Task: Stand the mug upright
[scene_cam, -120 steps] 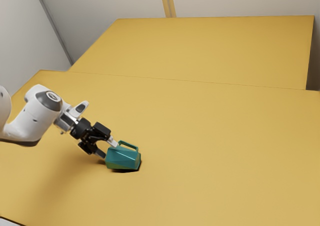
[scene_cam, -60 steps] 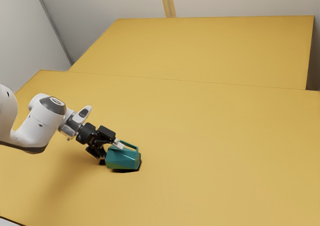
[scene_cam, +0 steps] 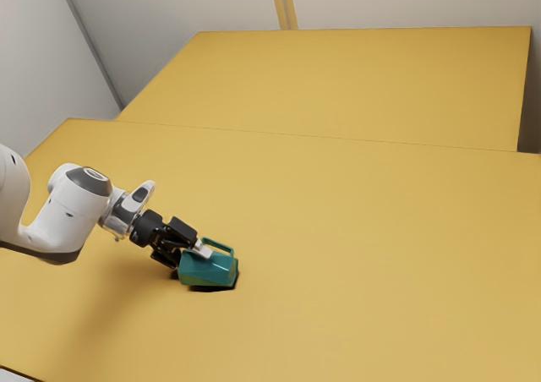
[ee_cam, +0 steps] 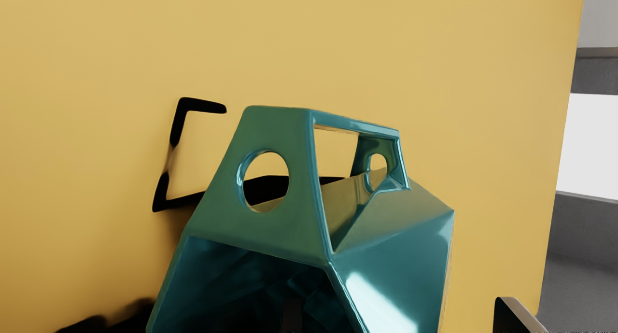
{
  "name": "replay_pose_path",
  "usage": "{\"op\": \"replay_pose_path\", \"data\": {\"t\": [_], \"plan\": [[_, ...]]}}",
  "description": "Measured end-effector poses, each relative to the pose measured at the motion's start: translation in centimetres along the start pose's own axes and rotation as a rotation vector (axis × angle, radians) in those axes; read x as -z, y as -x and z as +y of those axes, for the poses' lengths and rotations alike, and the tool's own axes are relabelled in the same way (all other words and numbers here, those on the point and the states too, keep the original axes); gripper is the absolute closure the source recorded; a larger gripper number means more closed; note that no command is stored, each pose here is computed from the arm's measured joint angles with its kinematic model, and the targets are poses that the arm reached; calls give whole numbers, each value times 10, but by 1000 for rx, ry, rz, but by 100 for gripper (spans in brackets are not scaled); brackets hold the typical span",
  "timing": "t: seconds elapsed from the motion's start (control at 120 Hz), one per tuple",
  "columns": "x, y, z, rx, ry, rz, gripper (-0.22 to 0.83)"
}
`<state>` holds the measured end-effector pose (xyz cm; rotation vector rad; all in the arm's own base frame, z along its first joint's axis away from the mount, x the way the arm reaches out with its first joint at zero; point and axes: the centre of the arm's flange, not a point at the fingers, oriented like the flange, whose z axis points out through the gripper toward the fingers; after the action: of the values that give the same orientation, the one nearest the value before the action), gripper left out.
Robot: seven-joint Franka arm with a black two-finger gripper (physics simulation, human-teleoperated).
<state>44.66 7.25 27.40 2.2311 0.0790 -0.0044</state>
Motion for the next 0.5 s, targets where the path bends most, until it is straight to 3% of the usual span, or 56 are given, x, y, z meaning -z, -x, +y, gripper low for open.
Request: {"op": "replay_pose_path", "data": {"t": [0.5], "plan": [[-1, 1, 5, -49, 25, -4, 59]]}}
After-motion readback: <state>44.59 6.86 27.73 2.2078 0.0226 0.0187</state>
